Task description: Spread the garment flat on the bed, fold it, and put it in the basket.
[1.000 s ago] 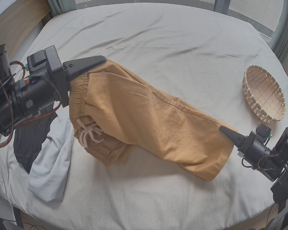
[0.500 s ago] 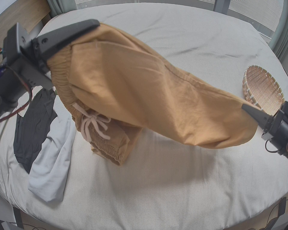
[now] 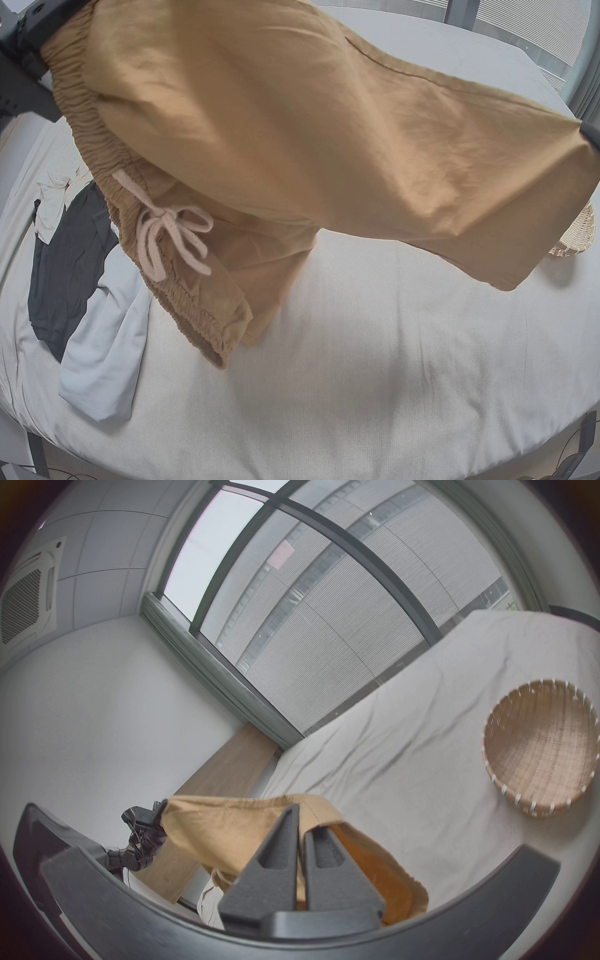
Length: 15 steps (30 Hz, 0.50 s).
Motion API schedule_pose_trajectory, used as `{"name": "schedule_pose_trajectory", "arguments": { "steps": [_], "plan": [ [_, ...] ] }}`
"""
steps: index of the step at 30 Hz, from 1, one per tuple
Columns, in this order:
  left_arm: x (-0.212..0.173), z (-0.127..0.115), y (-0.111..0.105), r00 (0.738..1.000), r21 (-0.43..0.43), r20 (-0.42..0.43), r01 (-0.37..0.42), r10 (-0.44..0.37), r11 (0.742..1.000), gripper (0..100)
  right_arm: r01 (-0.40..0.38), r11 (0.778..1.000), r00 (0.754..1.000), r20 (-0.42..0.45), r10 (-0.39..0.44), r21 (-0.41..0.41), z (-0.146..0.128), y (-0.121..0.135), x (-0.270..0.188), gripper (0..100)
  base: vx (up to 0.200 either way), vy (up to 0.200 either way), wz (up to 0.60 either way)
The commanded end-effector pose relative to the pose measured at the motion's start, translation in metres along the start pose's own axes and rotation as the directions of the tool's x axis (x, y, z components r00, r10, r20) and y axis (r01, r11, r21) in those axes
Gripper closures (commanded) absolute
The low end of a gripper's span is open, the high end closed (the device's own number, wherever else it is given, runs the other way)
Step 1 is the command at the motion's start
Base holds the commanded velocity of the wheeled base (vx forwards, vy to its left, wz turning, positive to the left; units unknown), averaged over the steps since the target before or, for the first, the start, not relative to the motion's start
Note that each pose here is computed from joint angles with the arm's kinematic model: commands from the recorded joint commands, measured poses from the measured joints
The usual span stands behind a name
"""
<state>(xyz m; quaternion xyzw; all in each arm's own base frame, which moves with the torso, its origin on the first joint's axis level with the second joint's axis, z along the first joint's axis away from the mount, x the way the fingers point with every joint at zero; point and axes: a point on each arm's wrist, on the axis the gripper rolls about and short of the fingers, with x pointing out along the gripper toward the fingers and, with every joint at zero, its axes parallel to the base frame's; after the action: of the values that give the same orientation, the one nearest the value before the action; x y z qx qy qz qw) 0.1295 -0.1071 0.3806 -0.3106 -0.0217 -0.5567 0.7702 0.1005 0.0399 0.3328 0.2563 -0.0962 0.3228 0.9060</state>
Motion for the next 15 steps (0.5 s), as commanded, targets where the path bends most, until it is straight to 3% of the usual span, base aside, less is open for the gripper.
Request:
{"name": "schedule_pose_trajectory", "arguments": {
  "steps": [1,15],
  "plan": [
    [-0.005,0.015,-0.023,0.999,0.013,0.021,0.05,-0.05,0.999,100,-0.013,0.999,0.996,0.087,0.017,-0.042,0.03,0.017,-0.009,100,0.0,0.0,0.0],
    [-0.007,0.038,-0.043,0.996,0.028,0.049,0.071,-0.072,0.997,100,-0.079,0.989,0.978,0.181,0.101,-0.126,0.118,0.077,-0.024,100,0.0,0.0,0.0]
  ]
}}
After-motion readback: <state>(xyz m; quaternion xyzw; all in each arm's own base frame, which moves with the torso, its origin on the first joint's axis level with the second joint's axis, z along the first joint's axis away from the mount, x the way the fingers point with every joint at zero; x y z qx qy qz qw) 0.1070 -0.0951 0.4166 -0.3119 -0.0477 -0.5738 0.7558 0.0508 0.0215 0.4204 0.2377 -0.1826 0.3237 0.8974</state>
